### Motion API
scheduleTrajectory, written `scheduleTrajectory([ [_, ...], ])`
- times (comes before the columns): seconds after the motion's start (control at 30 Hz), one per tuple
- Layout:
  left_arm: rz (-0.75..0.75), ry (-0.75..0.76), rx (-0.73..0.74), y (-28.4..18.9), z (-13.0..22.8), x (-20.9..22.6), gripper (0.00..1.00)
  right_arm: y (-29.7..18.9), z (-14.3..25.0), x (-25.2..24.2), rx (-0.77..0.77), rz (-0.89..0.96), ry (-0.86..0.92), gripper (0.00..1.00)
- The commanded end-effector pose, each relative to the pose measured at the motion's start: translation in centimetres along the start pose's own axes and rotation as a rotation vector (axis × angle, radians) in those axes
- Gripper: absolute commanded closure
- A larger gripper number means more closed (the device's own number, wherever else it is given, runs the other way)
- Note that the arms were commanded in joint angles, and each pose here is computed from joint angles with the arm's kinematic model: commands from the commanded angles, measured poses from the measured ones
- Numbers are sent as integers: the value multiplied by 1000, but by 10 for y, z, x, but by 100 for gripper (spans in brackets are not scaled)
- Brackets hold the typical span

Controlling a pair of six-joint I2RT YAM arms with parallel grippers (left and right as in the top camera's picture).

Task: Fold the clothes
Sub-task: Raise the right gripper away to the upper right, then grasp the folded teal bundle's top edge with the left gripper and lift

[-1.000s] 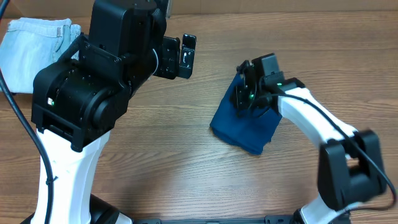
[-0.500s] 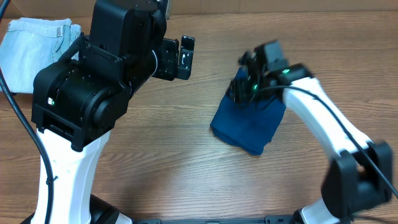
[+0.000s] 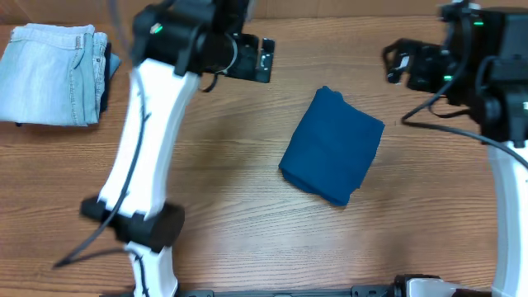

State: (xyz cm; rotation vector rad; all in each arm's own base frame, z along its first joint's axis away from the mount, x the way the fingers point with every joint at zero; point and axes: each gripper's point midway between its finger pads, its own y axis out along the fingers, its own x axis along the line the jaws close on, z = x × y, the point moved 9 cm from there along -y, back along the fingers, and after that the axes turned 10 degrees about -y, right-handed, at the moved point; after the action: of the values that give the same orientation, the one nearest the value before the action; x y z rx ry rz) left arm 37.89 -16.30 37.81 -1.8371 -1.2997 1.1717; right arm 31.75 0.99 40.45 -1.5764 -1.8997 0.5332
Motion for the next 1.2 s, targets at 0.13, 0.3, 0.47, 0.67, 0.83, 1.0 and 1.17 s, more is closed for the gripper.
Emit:
scheduleTrajectory([
  [0.13,214,32,309,112,3,10,0,-51,-2,-35,-101,94,145,0],
  [0.3,282,21,461,176,18,19,0,-48,3,-39,-69,106,162,0],
  [0.47,485,15,593,223,38,20,0,-47,4,-39,-58,107,160,0],
  [0.67,512,75,673,251,60,11,0,-47,4,-39,-58,106,161,0],
  [0.83,308,150,672,266,75,-5,0,-47,5,-39,-53,106,163,0],
  [1.0,183,171,658,279,87,-20,0,-47,6,-39,-43,106,166,0],
  [1.17,209,134,634,283,82,-17,0,-47,10,-39,-22,107,173,0],
])
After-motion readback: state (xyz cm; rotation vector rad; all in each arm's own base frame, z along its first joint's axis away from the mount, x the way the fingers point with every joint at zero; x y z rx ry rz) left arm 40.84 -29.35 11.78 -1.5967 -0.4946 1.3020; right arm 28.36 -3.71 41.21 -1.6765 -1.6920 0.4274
